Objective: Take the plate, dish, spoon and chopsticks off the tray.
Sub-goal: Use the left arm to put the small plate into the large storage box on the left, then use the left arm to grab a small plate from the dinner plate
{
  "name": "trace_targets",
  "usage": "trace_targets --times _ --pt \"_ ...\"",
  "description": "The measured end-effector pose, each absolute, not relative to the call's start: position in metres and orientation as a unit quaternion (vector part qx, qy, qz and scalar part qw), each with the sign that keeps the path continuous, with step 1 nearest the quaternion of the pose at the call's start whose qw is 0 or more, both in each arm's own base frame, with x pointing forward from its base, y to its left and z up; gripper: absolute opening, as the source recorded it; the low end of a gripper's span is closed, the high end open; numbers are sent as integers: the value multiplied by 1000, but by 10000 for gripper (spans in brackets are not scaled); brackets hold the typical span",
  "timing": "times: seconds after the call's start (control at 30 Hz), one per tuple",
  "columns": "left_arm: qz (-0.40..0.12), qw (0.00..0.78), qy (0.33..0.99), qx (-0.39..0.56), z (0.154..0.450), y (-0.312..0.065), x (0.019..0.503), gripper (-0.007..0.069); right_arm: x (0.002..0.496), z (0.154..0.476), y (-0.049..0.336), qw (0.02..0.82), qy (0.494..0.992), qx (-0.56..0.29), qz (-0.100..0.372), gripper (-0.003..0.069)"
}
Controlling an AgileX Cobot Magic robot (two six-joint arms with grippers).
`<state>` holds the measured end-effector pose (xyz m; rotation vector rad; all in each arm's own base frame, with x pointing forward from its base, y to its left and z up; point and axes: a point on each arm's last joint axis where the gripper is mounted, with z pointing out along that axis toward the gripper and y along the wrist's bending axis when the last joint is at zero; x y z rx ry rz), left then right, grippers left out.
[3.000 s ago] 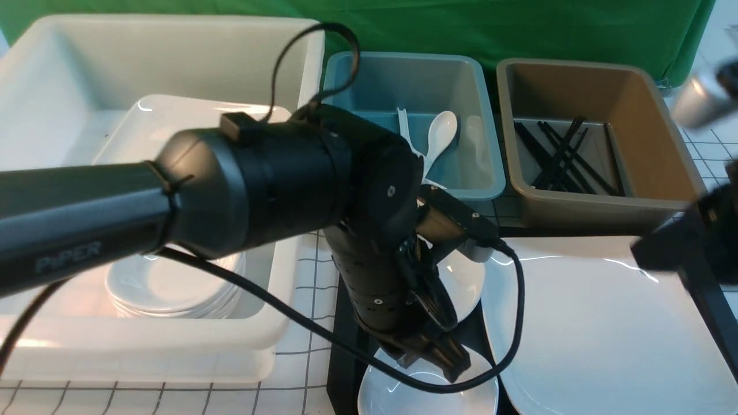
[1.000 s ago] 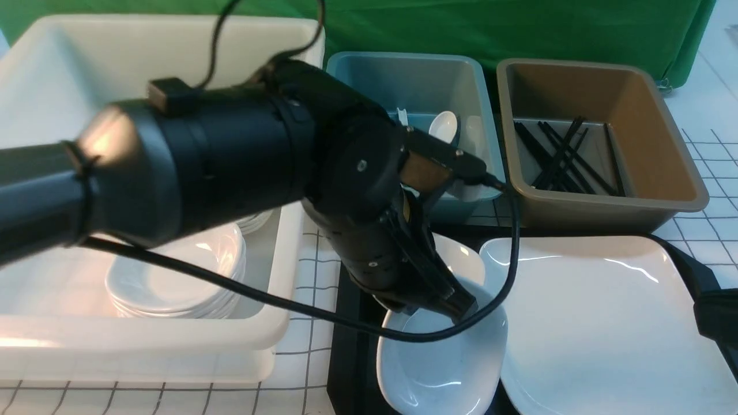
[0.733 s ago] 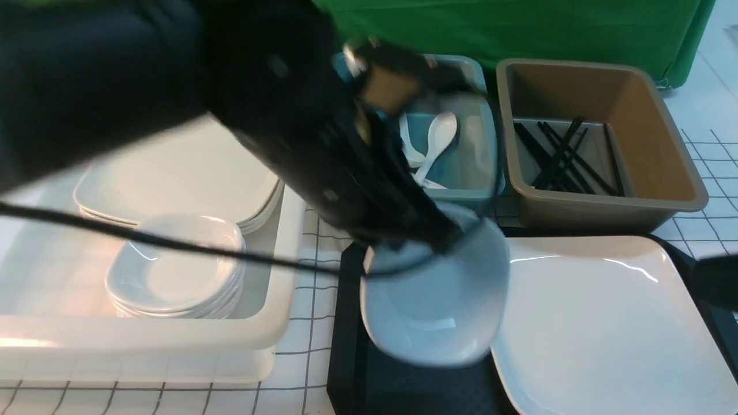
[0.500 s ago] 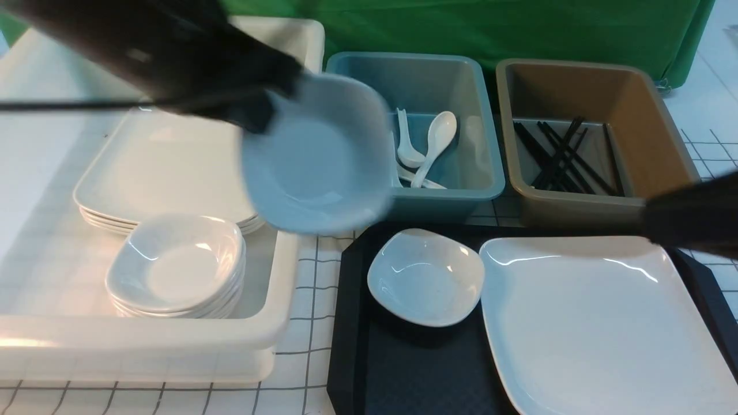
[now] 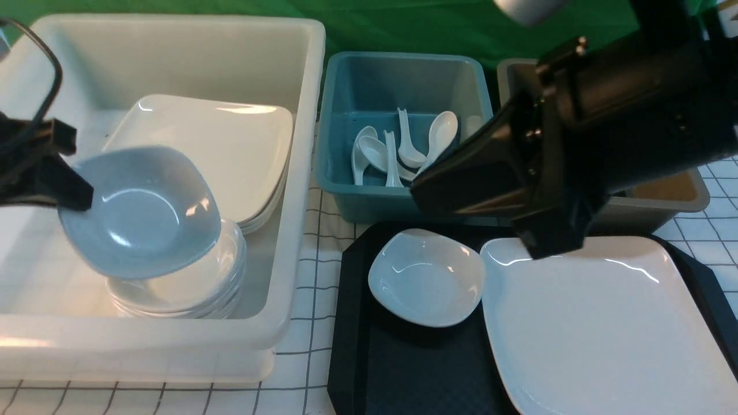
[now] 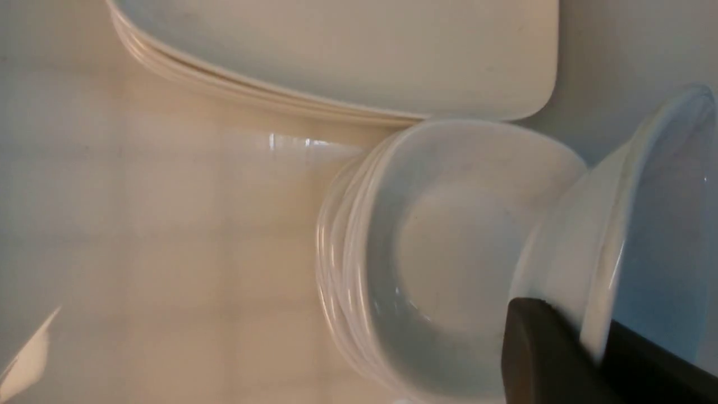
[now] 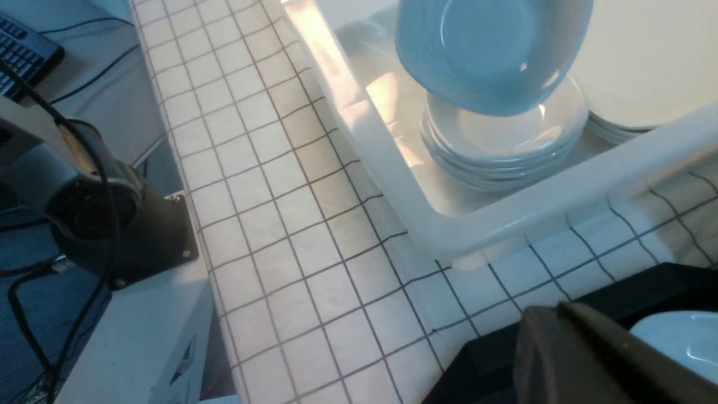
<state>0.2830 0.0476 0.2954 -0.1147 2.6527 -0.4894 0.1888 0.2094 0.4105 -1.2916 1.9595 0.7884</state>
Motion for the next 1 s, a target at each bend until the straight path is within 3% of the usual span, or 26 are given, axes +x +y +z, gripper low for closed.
trace_targets --times 0.23,0.37,0.47,0.57,0.63,0.8,0.9,1.0 --pt "-190 187 963 -40 263 52 301 56 193 406 220 320 752 -489 305 6" --pt "-193 183 963 -46 255 54 306 163 193 406 220 324 751 -488 305 6" --pt "-181 185 965 -33 258 52 307 318 193 406 220 322 751 -490 305 6" --pt "-142 204 968 -21 277 56 307 438 195 404 218 320 762 -485 287 6" --pt "-109 231 967 -20 301 60 305 470 199 401 214 318 780 -472 258 6" --pt "-82 303 949 14 351 44 298 427 207 396 201 319 815 -450 178 8" --pt "-86 322 940 71 366 11 293 310 209 397 191 324 826 -441 131 9" --pt "-108 305 935 146 365 -34 289 144 206 402 180 328 833 -435 95 9"
